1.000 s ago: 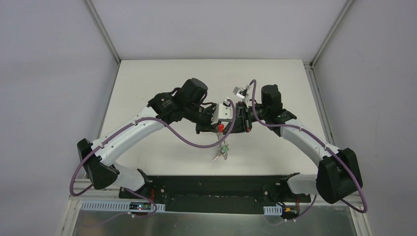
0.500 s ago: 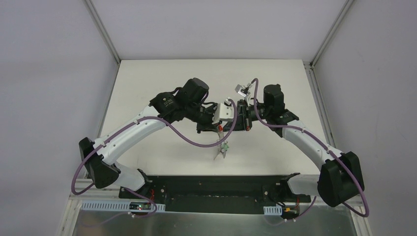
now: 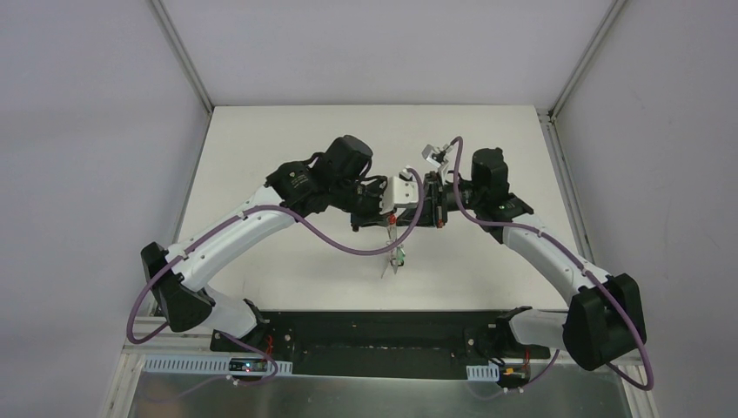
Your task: Put the keys on the keyring
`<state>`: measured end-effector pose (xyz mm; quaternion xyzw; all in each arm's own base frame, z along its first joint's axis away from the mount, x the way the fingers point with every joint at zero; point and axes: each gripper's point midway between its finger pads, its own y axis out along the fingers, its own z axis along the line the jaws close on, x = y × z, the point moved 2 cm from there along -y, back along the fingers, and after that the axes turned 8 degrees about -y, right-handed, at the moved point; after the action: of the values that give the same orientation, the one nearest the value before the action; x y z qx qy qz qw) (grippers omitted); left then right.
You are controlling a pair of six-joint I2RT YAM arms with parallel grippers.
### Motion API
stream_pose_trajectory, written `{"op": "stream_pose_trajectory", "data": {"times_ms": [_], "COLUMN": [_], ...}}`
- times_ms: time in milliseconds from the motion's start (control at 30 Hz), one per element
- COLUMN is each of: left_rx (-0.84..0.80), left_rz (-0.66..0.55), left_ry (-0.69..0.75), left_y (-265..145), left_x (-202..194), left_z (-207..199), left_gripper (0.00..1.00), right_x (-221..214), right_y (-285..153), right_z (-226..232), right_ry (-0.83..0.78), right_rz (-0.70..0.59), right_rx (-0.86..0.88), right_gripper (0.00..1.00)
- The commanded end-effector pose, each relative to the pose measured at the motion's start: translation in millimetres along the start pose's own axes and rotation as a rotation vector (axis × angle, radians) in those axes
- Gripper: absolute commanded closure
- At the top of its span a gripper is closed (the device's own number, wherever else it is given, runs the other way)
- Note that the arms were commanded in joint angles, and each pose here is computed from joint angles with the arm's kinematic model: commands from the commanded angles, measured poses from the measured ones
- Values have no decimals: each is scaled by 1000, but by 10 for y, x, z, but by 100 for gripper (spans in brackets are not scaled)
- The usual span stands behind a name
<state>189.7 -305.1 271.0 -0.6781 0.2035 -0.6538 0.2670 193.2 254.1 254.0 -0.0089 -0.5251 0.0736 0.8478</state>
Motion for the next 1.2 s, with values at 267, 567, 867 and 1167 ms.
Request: {"op": "stream_pose_trajectory", "data": {"times_ms": [267,567,867,1167], "left_rx": [101,54,-28,-62], "left_rz": [22,55,34,9], "left_ry": [-122,-147,-116,-106], "left_y": [-175,-45,40,49], "left_x": [123,66,21,46], "left_z": [52,25,-103,-156], "left_gripper": [100,100,100,74], "right_x": [121,121,156,179], "right_y": [-74,-65,-74,-73], "right_z": [-138,-70,-64,-36], "right_ry": [-117,-108,-121,-119], "right_rz": [-14,-21,-38,-59], "right_rx": [-113,-64,-79,-78], "right_gripper": [100,100,100,100]}}
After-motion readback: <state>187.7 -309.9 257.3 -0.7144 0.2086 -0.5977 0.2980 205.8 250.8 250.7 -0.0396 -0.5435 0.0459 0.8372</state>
